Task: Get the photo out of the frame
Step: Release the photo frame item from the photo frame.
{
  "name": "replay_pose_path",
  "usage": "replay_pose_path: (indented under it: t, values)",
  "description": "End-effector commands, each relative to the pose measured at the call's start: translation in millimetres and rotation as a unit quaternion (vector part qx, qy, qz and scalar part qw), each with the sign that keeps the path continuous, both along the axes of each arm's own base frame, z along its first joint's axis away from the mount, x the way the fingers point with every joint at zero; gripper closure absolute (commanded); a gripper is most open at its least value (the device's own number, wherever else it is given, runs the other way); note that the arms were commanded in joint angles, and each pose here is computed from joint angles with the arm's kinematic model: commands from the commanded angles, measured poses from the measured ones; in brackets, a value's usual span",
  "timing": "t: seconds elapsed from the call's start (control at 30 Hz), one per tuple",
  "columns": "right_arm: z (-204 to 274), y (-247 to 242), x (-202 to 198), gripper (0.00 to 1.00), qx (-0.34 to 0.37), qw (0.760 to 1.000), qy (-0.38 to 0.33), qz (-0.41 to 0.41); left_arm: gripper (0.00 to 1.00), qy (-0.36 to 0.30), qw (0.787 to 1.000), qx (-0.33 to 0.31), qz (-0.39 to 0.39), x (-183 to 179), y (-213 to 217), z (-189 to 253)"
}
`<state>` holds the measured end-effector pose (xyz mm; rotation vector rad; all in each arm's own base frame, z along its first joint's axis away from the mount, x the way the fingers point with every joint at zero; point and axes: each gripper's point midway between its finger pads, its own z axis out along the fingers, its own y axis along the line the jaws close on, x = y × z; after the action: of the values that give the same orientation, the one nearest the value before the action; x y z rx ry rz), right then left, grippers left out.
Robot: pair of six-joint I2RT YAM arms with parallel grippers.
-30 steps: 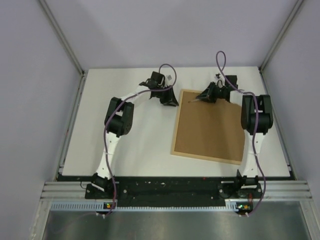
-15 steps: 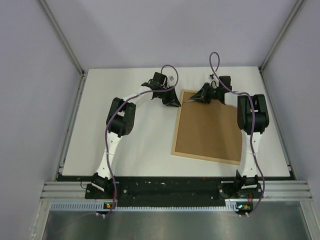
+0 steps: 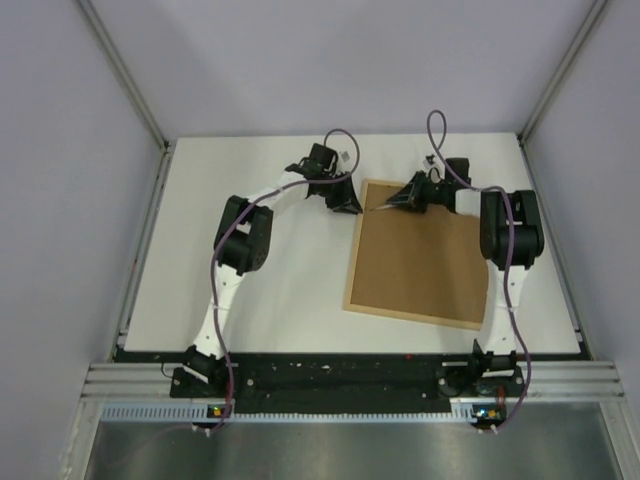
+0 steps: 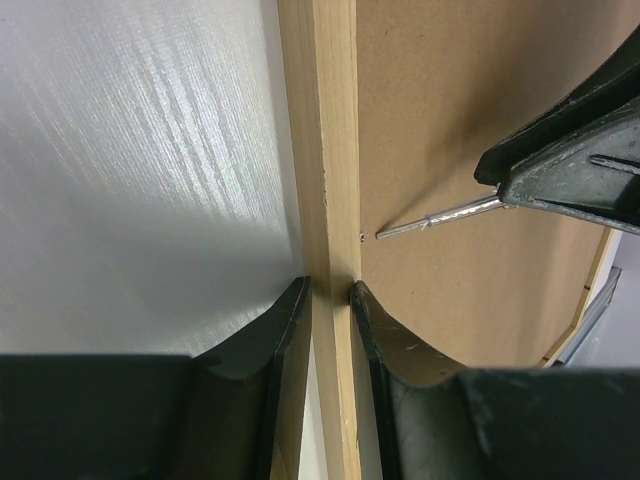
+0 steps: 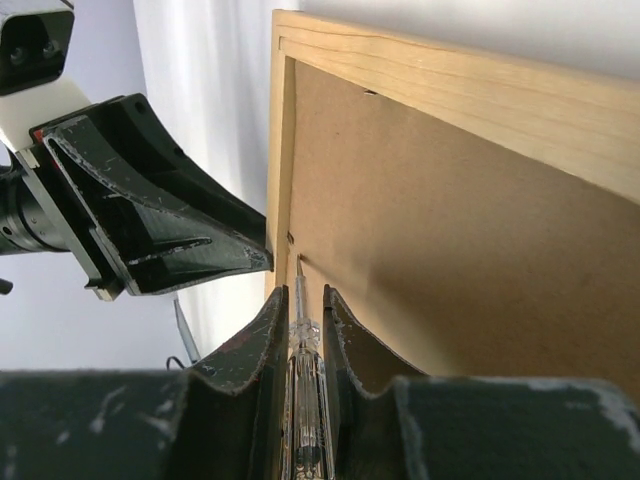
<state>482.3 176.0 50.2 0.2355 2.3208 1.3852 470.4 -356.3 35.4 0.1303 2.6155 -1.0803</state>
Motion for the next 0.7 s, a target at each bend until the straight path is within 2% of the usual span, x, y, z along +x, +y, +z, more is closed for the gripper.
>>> replay_pose_path:
  t: [0.0, 0.2, 0.67]
  values:
    - [18, -8, 1, 1.0, 0.0, 1.0, -0.015, -0.007, 0.73, -0.016, 0.999, 0.037, 0.007, 2, 5, -4]
    - [2, -3, 3, 1.0, 0.006, 1.0, 0.008, -0.011, 0.73, -0.015, 0.999, 0.037, 0.003, 0, 0, -5]
    - [-2, 14, 13, 1.0, 0.009, 1.0, 0.004, -0.01, 0.74, -0.014, 0.999, 0.036, 0.001, -3, -2, -2]
